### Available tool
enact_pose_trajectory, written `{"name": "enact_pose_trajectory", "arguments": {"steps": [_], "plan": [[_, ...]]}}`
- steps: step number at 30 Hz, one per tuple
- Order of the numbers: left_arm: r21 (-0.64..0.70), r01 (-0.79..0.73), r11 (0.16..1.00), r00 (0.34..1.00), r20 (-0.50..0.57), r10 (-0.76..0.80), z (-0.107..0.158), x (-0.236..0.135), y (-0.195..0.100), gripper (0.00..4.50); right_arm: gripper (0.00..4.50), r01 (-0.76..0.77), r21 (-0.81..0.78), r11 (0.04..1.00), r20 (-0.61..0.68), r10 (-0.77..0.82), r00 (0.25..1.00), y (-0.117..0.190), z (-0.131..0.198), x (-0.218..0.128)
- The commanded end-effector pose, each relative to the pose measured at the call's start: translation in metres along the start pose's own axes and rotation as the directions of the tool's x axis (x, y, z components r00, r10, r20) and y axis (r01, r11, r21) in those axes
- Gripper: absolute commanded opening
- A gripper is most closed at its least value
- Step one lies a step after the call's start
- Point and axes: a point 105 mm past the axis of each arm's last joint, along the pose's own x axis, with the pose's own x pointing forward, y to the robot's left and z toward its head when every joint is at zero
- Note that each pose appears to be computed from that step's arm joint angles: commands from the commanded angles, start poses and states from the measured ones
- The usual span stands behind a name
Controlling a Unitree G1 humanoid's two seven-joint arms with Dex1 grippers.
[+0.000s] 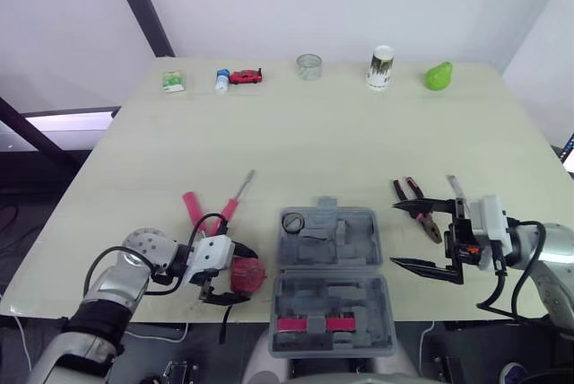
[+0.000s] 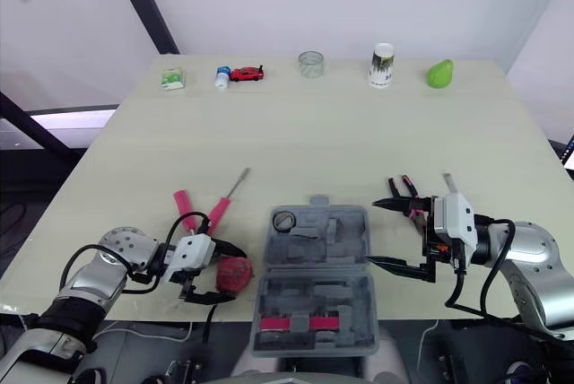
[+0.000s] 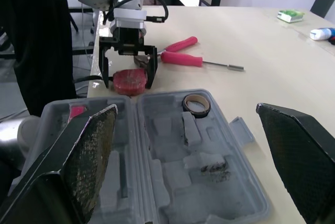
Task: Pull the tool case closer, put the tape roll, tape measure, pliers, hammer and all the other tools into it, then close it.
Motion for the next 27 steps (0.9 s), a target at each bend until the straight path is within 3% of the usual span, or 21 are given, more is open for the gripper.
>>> {"name": "enact_pose_trajectory", "arguments": {"steps": [1,3,4,7,14,20,27], "plan": [[-0.018,0.015,1.0,0.999,-0.042,-0.016,-0.012,0.006,-0.005,4.43,4.5,-0.011,-0.042,0.999,0.045,0.013,0.999,0.001,0.015,0.004],[-0.027,0.005,1.0,1.0,-0.029,-0.006,-0.011,0.008,-0.003,4.43,4.5,-0.02,-0.043,0.999,0.057,0.023,0.998,0.001,0.018,0.005],[-0.029,0.003,1.0,1.0,-0.024,-0.004,-0.011,0.008,-0.003,3.89,4.5,-0.026,-0.042,0.999,0.064,0.029,0.998,0.002,0.02,0.005],[-0.024,0.008,1.0,1.0,-0.012,-0.008,-0.01,0.011,-0.005,3.0,4.5,-0.061,-0.009,0.998,0.079,0.061,0.995,0.006,0.025,0.007],[0.012,-0.025,1.0,0.998,0.053,0.025,0.006,0.004,0.0,3.0,4.5,-0.07,-0.001,0.998,0.072,0.07,0.995,0.005,0.025,0.007],[0.071,-0.125,0.99,0.986,0.124,0.115,0.048,-0.037,0.011,3.0,4.5,-0.03,0.008,1.0,0.02,0.03,0.999,-0.001,0.017,0.006],[0.111,-0.182,0.977,0.968,0.197,0.158,0.094,-0.046,0.03,3.0,4.5,0.103,0.26,0.96,-0.019,-0.101,0.995,-0.01,0.005,0.016]]}}
